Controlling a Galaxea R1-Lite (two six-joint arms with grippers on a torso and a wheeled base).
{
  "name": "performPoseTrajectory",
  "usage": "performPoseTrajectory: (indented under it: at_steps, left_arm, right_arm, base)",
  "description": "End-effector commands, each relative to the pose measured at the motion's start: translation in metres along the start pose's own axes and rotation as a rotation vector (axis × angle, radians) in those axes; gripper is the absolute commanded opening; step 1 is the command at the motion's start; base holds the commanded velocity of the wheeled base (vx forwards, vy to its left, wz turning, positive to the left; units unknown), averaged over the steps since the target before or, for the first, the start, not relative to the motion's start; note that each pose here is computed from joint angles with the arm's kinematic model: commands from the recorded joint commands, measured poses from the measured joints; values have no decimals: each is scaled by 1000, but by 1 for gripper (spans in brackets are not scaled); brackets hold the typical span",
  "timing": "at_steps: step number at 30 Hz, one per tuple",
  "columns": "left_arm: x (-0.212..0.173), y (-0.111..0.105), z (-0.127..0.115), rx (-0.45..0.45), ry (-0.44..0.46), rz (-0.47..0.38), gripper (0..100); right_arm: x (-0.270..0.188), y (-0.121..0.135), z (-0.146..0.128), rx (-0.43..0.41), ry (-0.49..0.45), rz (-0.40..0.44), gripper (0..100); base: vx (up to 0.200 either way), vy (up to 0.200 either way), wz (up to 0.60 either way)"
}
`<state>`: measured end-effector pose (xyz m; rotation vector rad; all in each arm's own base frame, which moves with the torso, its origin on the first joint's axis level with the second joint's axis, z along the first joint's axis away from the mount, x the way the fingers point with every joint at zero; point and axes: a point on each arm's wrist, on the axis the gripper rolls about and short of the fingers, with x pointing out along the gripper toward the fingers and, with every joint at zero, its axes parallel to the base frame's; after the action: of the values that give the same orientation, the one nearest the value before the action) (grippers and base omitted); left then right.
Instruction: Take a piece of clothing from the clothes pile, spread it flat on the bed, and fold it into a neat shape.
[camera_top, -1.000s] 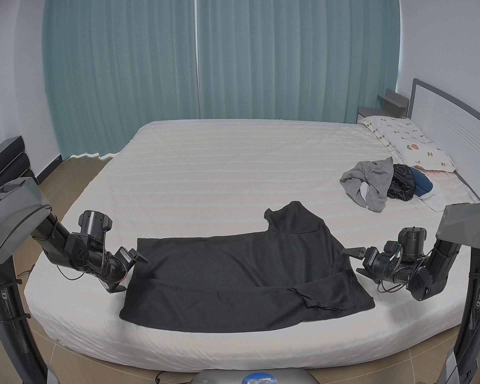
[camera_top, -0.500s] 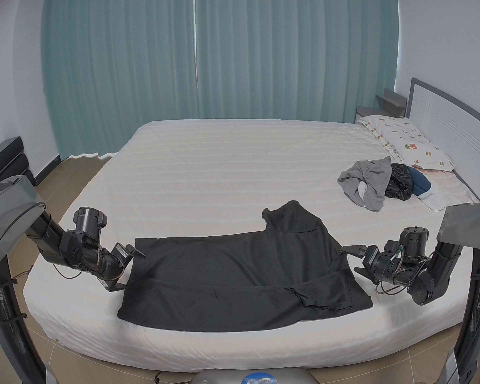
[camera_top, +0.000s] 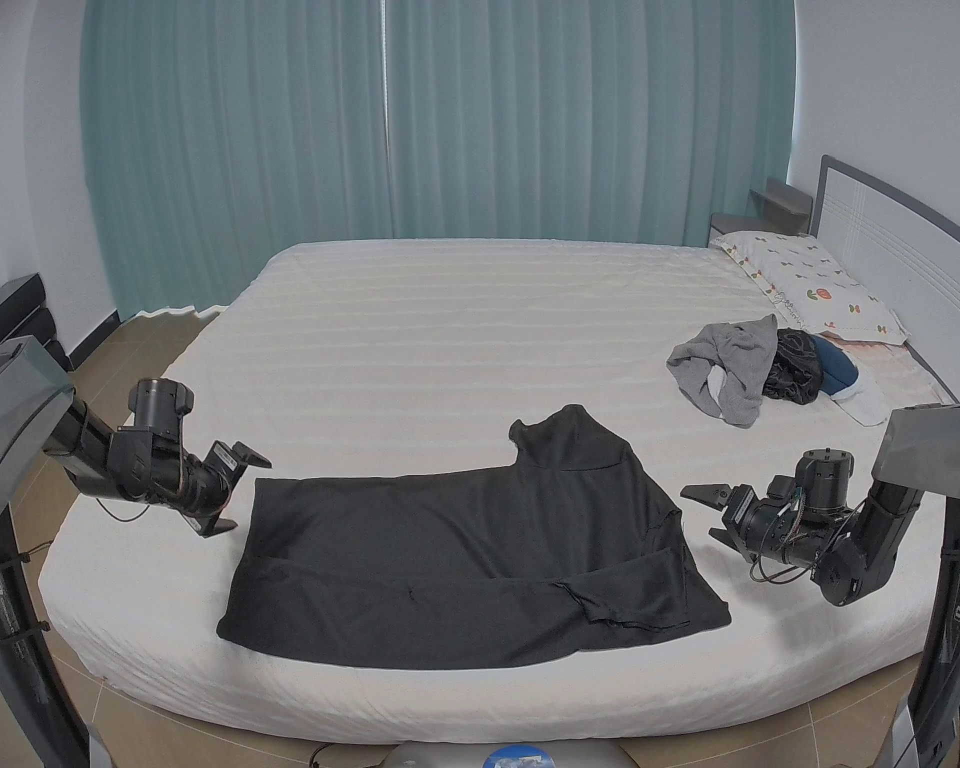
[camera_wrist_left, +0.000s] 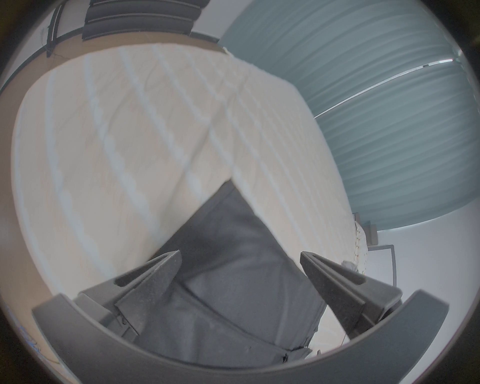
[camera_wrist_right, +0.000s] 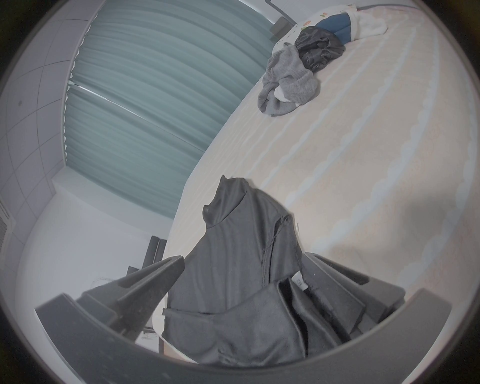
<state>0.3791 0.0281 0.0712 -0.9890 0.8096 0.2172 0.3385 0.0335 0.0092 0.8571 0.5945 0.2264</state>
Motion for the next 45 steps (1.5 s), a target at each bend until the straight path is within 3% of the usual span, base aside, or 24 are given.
performPoseTrajectory:
  at_steps: [1,12,20,28,29,33,37,45]
  left_arm:
    - [24,2,21,77,-26,2,100]
    - [102,12,41,304,-35,-13,100]
    - [113,19,48,366,-43,-37,100]
    - [117,18,48,372,-42,-65,100]
    - [122,20,46,374,-37,-65,0]
    - [124,18,46,367,-56,-80,0]
    - [119,14,49,303,-83,-96,0]
    - [103,7,55,227,-106,-114,0]
  right_arm:
    - [15,13,5,-10,0,-24,100]
    - [37,28,12,-32,36,-84,100]
    - [50,39,21,-84,52,-113,100]
    - [61,42,24,-100,50,-115,100]
    - [69,49,37,-132,32,-107,100]
    - [86,51,45,-178,41,-154,100]
    - [118,46,48,-247,4,-180,100]
    - [165,38,40,-266,12,-167,100]
  base:
    - [0,0,0]
    - [0,0,0]
    - [0,0,0]
    - [0,0,0]
    - [0,0,0]
    - [0,0,0]
    - [0,0,0]
    - [0,0,0]
